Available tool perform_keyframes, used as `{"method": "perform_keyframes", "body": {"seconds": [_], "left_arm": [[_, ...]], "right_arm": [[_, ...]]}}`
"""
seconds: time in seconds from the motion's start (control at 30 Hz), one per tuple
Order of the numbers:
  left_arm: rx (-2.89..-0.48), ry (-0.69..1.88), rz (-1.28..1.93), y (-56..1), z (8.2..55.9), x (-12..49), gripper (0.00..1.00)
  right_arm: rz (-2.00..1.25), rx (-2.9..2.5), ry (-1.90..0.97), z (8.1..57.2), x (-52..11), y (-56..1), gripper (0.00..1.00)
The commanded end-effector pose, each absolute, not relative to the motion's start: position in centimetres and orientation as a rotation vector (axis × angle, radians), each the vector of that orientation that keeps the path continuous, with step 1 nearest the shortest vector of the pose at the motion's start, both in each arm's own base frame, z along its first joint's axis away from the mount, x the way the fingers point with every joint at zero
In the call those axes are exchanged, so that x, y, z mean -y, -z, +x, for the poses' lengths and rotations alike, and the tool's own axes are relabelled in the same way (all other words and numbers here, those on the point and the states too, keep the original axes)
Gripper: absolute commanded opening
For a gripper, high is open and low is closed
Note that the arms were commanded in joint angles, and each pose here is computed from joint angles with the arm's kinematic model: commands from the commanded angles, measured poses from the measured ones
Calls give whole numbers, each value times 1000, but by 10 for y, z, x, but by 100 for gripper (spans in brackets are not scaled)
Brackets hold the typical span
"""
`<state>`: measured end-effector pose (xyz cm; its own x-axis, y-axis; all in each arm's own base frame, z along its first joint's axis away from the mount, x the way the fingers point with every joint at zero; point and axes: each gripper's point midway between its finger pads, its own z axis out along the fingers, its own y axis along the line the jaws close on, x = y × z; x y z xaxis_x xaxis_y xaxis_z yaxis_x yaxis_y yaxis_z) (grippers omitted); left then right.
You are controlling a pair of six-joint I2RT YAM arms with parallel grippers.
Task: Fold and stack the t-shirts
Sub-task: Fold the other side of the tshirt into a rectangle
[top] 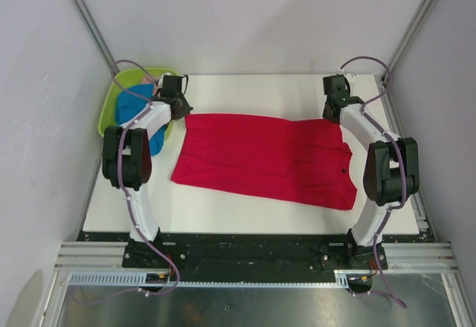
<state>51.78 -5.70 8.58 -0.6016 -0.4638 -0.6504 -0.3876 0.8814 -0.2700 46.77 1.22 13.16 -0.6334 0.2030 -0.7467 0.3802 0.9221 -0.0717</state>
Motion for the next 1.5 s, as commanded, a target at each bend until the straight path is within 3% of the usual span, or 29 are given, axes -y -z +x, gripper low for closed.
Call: {"method": "perform_keyframes", "body": {"seconds": [0.0,0.9,1.47], "left_arm": [[-2226,144,-596,-111,518,50,0],[-2315,77,-531,-92,457,35,0],[-2359,67,-519,-74,436,34,0]], "right_arm": [[422,-2218,332,477,-7,-149,0],[507,-2425,281,356,-28,-99,0],[434,-2447,396,330,-35,-83,0]]}}
